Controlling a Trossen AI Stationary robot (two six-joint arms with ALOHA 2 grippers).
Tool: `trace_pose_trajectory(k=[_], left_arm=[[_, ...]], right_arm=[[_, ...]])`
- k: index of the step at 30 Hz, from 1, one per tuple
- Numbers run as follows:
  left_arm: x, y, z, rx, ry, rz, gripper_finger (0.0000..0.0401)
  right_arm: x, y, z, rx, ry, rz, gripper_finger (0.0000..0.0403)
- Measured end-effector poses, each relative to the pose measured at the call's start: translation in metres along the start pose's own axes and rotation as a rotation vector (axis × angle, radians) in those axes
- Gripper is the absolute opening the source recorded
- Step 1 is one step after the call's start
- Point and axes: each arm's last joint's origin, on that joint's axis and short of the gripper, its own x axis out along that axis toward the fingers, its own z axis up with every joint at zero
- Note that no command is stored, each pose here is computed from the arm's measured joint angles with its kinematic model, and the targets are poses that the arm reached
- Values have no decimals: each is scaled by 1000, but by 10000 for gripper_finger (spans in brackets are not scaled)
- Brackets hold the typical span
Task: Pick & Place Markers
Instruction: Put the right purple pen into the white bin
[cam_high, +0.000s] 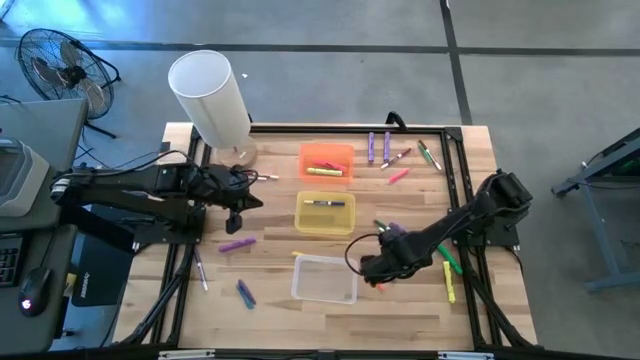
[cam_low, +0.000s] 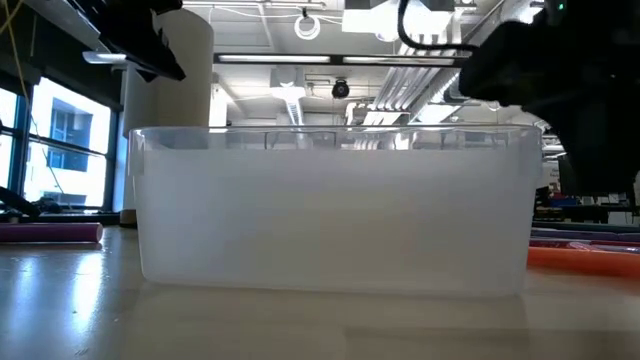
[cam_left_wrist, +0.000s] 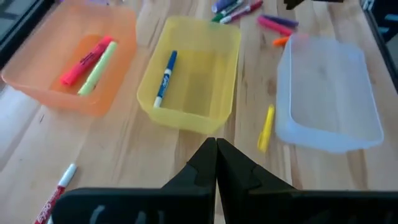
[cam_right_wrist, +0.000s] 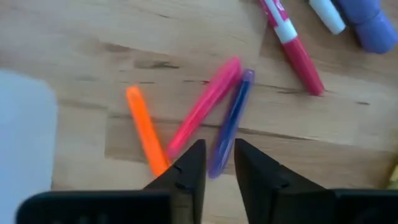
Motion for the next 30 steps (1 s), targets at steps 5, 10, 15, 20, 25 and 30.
trace_pose_trajectory(k=[5, 10, 15, 20, 25, 30], left_arm=[[0, -1, -4, 2, 42, -33, 1], [0, -1, -6, -6, 69, -45, 1], [0, -1, -6, -23, 68, -47, 1], [0, -2, -4, -33, 54, -64, 1], [0, -2, -3, -33, 39, -67, 1], [0, -2, -3, -34, 37, -67, 1]], right_arm=[[21, -10, 0, 63, 50, -41, 96], [43, -11, 0, 90, 98, 41, 80], [57, -20, 2, 112, 124, 48, 53], [63, -27, 4, 84, 110, 20, 30], [57, -26, 3, 20, 85, 27, 30], [24, -29, 2, -5, -33, -26, 29]])
